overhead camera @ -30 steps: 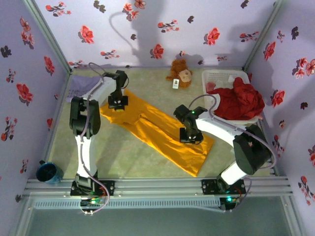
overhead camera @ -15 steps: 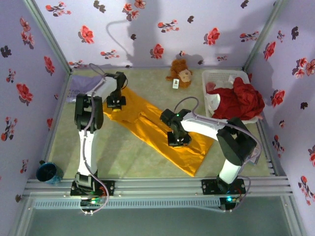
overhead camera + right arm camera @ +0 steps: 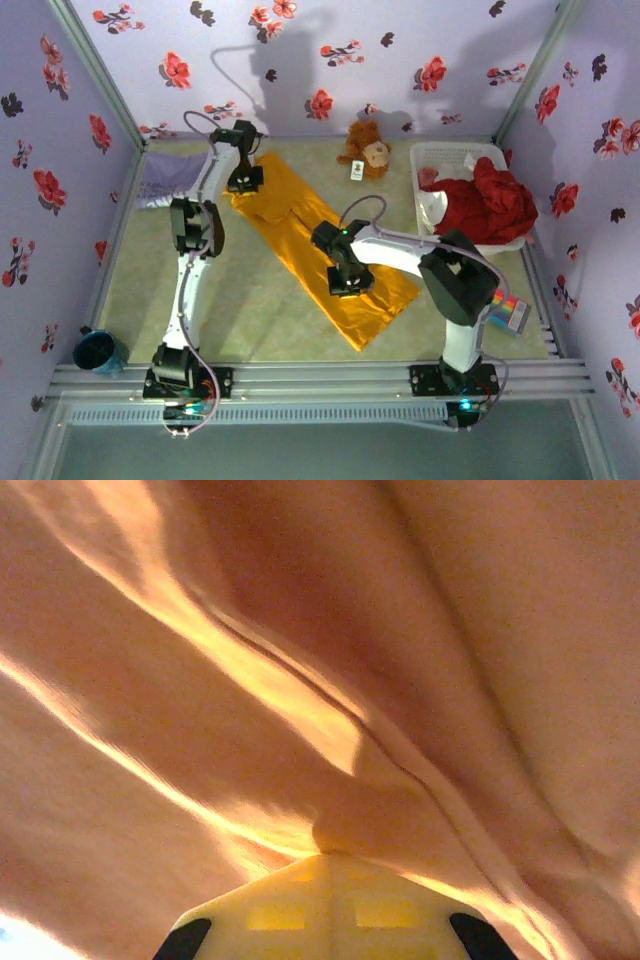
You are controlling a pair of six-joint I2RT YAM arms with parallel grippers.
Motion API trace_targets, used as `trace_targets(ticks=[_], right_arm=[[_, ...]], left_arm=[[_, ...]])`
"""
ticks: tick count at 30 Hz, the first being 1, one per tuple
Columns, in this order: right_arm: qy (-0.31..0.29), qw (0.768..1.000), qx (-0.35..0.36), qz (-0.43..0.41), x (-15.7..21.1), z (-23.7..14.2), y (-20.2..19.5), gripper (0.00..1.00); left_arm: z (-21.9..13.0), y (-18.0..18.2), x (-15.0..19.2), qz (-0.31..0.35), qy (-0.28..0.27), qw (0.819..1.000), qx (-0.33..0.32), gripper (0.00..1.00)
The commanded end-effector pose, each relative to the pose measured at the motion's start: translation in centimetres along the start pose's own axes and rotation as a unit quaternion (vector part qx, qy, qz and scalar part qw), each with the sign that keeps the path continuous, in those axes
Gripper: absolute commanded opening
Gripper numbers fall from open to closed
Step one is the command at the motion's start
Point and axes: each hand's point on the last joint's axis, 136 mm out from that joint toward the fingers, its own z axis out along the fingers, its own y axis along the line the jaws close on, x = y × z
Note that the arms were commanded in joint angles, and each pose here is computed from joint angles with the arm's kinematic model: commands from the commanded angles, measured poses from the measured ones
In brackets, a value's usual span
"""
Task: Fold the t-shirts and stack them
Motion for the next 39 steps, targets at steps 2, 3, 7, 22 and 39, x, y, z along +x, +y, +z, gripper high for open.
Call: trace_targets(ticks=[2,3,7,22,39], right_arm=[[0.01,1.0,0.007,-0.028,-0.1,1.1,2.0,0.0],[0.013,0.999,0.008,-0.032,0.1,1.5,2.5,0.0],[0.024,0.998,0.011,-0.054,1.2,2.8,4.8,0.0],[0.007,0.996,-0.014,-0.083,3.8,0.9,9.8,0.0],[0.008,0.996,-0.024,-0.087,2.9,1.6,11.3,0.0]], left_arm=[[-7.2,-3.1,-3.2,0.002,-0.09,0.994,0.068,0.0],[-8.8,-3.0,-3.5,-0.001,-0.105,0.992,0.072,0.0],[-13.8,-1.8,-3.5,-0.02,-0.135,0.987,0.083,0.0],[-6.3,0.4,3.0,-0.064,-0.014,0.996,0.052,0.0],[1.9,-2.2,3.6,-0.075,0.035,0.995,0.048,0.0]])
